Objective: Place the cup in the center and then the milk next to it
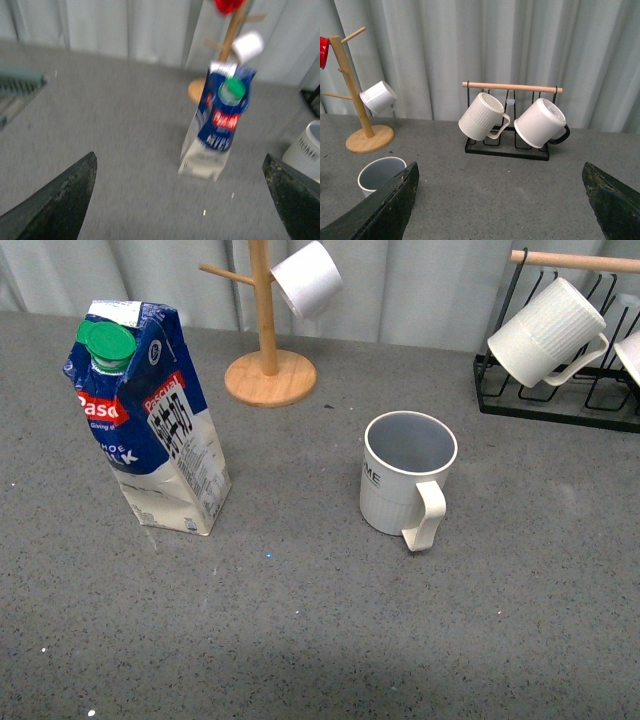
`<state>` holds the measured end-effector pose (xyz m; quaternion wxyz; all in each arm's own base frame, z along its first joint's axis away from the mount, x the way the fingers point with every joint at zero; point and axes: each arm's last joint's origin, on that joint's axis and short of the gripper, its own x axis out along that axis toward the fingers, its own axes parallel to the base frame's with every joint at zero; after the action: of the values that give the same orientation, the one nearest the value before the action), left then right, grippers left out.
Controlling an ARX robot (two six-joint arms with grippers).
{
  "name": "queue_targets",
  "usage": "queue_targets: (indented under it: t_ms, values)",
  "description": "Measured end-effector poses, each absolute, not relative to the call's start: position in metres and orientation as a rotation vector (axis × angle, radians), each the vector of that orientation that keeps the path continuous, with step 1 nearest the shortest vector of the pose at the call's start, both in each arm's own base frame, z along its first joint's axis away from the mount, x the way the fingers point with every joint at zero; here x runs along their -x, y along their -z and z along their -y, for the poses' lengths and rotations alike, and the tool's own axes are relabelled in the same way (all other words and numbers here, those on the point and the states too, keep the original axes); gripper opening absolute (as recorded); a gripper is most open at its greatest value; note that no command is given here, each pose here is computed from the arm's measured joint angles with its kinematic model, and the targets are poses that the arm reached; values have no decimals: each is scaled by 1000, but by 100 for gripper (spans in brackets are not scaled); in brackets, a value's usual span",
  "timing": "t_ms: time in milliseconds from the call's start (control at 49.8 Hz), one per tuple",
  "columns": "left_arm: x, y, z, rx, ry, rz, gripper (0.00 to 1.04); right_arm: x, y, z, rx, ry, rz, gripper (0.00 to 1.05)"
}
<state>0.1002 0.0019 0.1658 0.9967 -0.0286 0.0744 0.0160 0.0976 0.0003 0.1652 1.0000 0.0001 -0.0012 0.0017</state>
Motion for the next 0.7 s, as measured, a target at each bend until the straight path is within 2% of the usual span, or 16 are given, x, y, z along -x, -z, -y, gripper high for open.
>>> queue_targets:
  t_ms: [80, 361, 703]
  values:
    - [-109, -161, -7, 86, -40, -230, 98, -98, -165, 0, 0, -4, 4, 95]
    - [-158, -169, -24, 88, 13, -287, 98, -98, -165, 0, 0, -4, 3, 95]
    - [-197, -155, -6, 74, 126, -410, 98, -98, -165, 0, 0, -4, 3, 95]
